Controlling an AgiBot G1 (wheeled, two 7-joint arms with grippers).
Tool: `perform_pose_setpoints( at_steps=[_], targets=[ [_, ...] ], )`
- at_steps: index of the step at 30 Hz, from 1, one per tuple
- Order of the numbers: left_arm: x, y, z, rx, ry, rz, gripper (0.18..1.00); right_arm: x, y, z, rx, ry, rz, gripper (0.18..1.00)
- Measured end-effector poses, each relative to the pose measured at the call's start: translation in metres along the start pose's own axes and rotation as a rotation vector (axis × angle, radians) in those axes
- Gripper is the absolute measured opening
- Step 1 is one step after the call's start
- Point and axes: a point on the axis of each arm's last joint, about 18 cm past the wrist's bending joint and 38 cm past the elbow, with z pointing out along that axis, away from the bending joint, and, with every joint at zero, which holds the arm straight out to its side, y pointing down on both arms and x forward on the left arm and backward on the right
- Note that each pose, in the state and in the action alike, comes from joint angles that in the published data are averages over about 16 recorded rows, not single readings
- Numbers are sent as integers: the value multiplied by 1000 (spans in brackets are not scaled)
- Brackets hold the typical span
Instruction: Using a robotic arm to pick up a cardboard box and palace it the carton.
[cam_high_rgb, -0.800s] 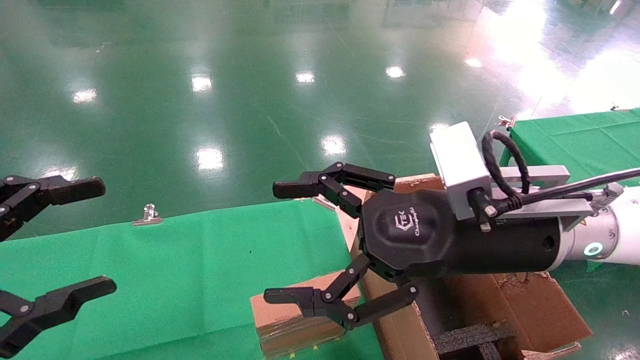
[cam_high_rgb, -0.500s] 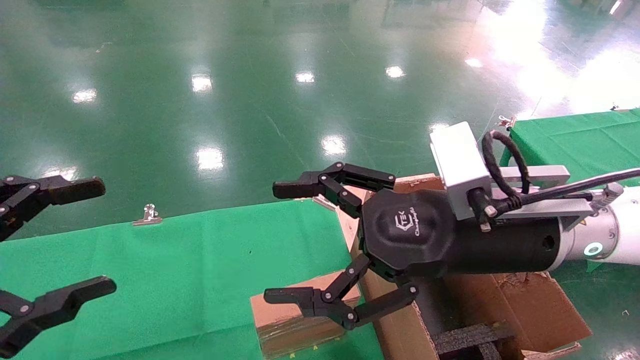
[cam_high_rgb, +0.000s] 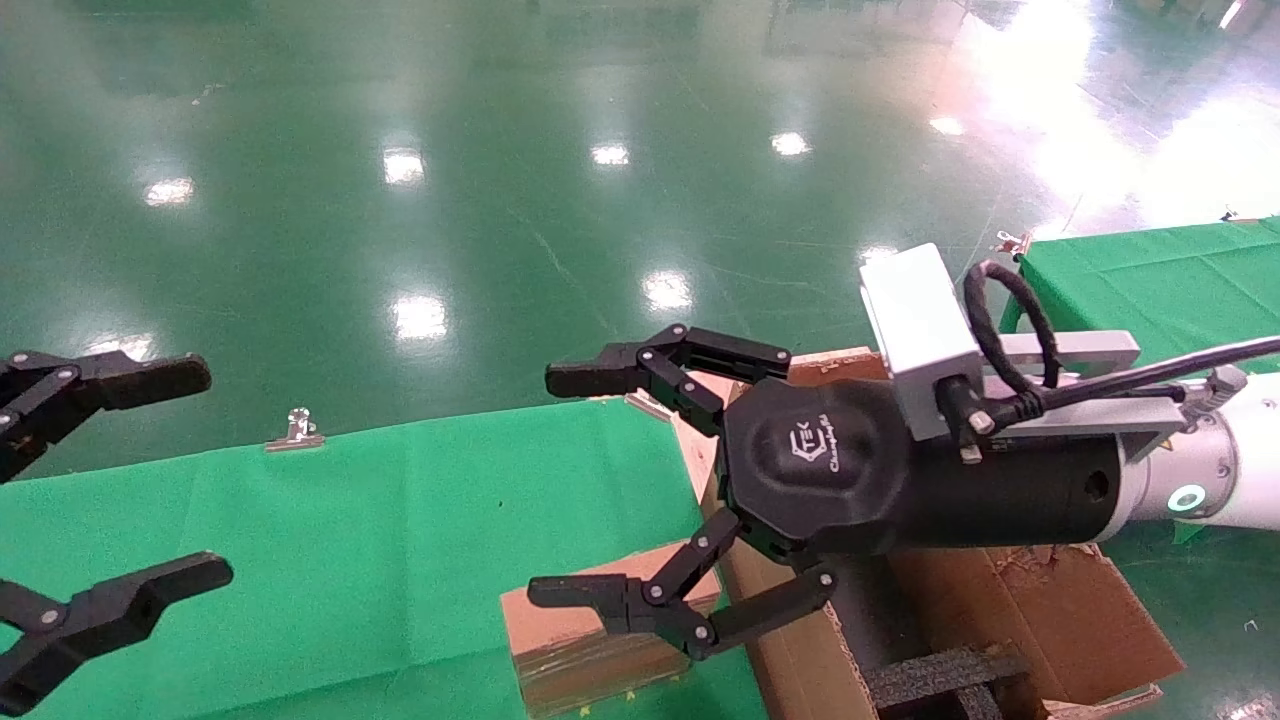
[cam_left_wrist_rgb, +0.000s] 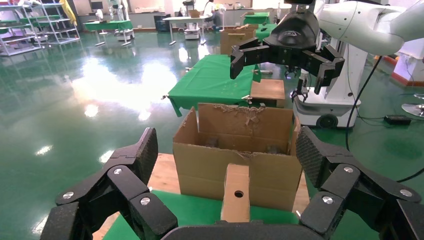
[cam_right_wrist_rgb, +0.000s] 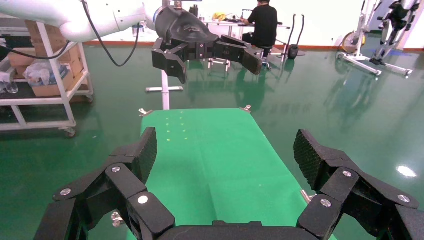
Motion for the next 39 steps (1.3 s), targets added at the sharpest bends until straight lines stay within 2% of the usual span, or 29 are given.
perform_pose_setpoints(
  at_steps=[8, 17, 23, 29, 39],
  targets=[
    [0, 0, 0, 0, 0, 0, 962, 4, 9, 7, -96, -11, -12, 1000],
    [0, 0, 0, 0, 0, 0, 869, 20, 41, 26, -349, -38, -25, 1000],
    [0, 0, 0, 0, 0, 0, 757, 32, 64, 41, -511, -64, -40, 1000],
    [0, 0, 0, 0, 0, 0, 610, 43, 82, 56, -638, -99, -72, 1000],
    [0, 0, 0, 0, 0, 0, 368, 58, 100, 74, -835, -175, -174, 1000]
  ],
)
